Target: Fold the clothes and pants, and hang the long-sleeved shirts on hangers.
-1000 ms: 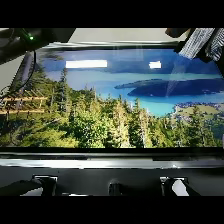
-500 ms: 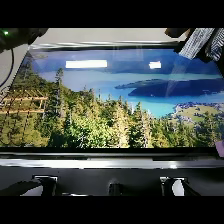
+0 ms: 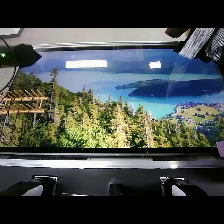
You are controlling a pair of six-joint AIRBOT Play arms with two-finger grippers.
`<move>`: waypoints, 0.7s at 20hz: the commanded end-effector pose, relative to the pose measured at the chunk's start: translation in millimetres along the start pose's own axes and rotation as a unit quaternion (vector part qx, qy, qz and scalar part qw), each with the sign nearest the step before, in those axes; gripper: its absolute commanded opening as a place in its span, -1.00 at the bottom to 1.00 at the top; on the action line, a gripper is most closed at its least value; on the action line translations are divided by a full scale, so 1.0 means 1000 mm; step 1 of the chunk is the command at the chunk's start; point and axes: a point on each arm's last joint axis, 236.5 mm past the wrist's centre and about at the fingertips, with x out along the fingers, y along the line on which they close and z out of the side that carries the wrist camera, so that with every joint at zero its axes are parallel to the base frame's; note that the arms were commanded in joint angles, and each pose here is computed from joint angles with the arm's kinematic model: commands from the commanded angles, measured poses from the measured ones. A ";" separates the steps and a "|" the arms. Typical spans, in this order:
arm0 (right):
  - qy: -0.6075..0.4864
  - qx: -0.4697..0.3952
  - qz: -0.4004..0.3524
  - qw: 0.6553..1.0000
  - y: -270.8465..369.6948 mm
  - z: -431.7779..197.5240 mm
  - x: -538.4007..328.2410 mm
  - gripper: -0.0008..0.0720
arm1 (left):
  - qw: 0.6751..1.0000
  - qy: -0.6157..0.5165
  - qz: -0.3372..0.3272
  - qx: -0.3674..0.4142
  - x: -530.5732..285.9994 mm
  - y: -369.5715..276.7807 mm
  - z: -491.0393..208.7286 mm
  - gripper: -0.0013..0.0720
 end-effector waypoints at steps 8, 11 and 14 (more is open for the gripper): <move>0.320 -0.131 0.147 0.927 0.124 -0.211 0.014 -0.86 | 0.997 0.056 0.037 0.047 0.001 0.032 -0.116 -0.88; 0.330 -0.132 0.146 0.923 0.122 -0.215 0.011 -0.86 | 0.997 0.056 0.037 0.047 0.003 0.033 -0.115 -0.88; 0.330 -0.132 0.146 0.923 0.122 -0.215 0.011 -0.86 | 0.997 0.057 0.036 0.047 0.004 0.032 -0.116 -0.88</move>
